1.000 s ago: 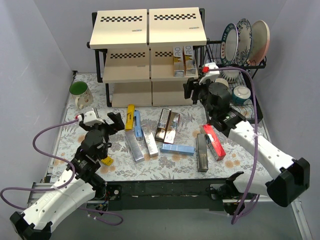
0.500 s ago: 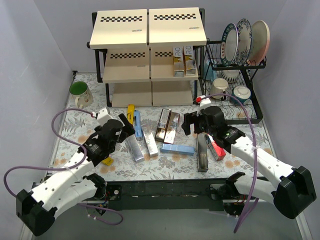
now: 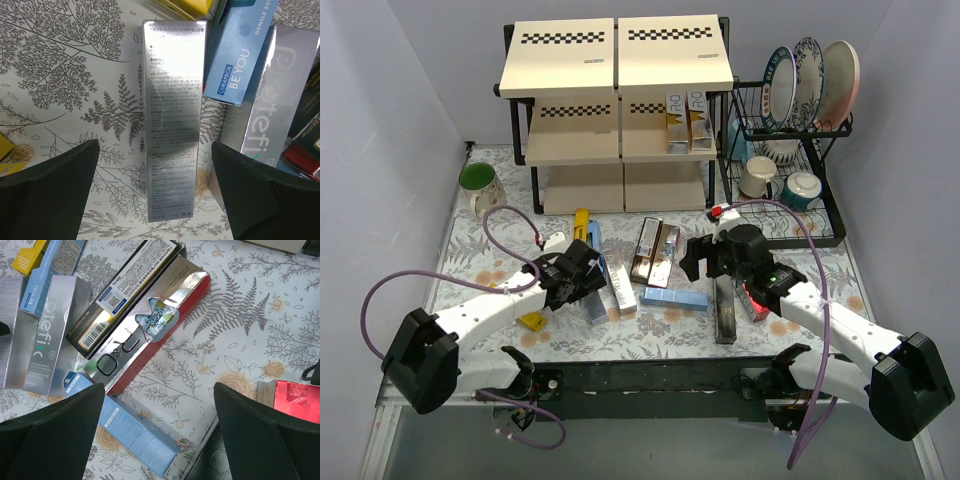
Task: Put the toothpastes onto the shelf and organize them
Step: Pick up the toothpaste from the center of the board.
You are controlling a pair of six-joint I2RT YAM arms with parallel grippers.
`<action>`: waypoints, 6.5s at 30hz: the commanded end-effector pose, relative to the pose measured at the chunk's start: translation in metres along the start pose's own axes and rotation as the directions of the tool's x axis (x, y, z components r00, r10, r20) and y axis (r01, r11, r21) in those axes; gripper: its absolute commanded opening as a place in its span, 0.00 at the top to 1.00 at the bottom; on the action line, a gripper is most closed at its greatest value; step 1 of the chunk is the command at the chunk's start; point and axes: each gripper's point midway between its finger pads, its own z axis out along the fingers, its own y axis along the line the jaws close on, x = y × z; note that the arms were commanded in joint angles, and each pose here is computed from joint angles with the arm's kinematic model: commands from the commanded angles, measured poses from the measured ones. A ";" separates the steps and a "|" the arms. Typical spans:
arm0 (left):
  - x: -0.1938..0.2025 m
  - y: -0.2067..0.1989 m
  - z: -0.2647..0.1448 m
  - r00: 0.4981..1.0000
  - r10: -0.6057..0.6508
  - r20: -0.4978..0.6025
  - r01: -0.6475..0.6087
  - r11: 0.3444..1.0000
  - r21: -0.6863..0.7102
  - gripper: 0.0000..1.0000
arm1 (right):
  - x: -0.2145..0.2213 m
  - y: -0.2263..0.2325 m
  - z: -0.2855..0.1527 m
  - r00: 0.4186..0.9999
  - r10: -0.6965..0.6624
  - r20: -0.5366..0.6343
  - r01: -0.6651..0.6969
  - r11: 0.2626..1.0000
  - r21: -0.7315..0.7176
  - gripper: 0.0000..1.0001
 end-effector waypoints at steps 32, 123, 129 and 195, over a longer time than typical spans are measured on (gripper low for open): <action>-0.021 -0.115 -0.115 0.999 -0.019 0.038 -0.015 0.693 0.721 0.72 | -0.061 0.112 -0.020 0.945 0.298 0.137 -0.159 0.782 -0.602 0.03; 0.001 -0.185 -0.132 0.751 0.165 0.640 -0.587 0.611 0.531 0.02 | -0.108 0.032 0.012 0.798 0.601 0.049 -0.587 0.793 -0.163 0.89; 0.012 -0.196 -0.144 0.552 0.262 0.792 -0.755 0.561 0.340 0.02 | -0.107 0.037 0.009 0.773 0.634 0.006 -0.627 0.766 -0.143 0.89; -0.064 -0.151 -0.162 0.269 0.276 0.923 -0.478 0.870 -0.121 1.00 | -0.149 0.071 -0.029 0.787 0.602 0.136 -0.553 0.785 -0.279 0.12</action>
